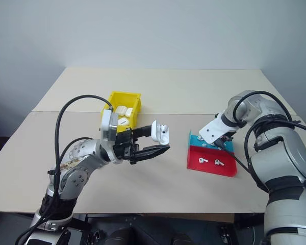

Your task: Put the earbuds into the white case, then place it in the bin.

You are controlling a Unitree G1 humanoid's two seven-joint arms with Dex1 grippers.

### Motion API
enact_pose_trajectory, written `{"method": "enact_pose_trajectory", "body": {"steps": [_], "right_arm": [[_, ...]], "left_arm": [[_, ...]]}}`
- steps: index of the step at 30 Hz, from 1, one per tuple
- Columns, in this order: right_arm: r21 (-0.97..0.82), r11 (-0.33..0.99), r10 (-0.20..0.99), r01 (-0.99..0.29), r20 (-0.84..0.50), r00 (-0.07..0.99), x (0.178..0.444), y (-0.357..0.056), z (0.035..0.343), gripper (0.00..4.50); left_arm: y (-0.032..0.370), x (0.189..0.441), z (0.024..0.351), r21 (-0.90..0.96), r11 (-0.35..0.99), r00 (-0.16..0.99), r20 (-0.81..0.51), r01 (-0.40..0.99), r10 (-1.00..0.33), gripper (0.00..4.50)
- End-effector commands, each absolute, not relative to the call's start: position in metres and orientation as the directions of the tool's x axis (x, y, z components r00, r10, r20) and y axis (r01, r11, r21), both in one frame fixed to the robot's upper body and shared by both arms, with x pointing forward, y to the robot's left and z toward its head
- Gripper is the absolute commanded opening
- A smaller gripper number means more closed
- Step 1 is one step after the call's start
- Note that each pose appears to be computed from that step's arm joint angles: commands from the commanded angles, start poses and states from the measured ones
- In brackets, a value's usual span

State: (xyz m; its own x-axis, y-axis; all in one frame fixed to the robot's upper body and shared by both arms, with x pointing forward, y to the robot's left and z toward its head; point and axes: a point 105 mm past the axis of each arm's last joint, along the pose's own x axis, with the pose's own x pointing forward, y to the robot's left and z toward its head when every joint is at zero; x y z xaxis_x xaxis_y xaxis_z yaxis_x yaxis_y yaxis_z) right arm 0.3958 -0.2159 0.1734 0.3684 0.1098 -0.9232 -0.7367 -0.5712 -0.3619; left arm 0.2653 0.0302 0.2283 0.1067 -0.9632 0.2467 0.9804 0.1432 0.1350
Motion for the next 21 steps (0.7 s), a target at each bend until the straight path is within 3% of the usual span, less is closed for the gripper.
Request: {"method": "enact_pose_trajectory", "body": {"steps": [1,8,21], "right_arm": [[-0.379,-0.583,0.089,-0.719,-0.909,0.407,0.401,-0.216,0.181,2.47],[-0.399,-0.577,0.066,-0.713,-0.893,0.446,0.407,-0.218,0.168,2.47],[-0.36,-0.571,0.058,-0.738,-0.914,0.401,0.403,-0.218,0.157,2.47]], "left_arm": [[0.031,0.258,0.24,0.19,0.154,0.096,0.284,0.97,-0.954,2.78],[0.035,0.257,0.239,0.189,0.174,0.117,0.28,0.966,-0.953,2.78],[0.036,0.254,0.24,0.186,0.196,0.138,0.286,0.963,-0.948,2.78]]}}
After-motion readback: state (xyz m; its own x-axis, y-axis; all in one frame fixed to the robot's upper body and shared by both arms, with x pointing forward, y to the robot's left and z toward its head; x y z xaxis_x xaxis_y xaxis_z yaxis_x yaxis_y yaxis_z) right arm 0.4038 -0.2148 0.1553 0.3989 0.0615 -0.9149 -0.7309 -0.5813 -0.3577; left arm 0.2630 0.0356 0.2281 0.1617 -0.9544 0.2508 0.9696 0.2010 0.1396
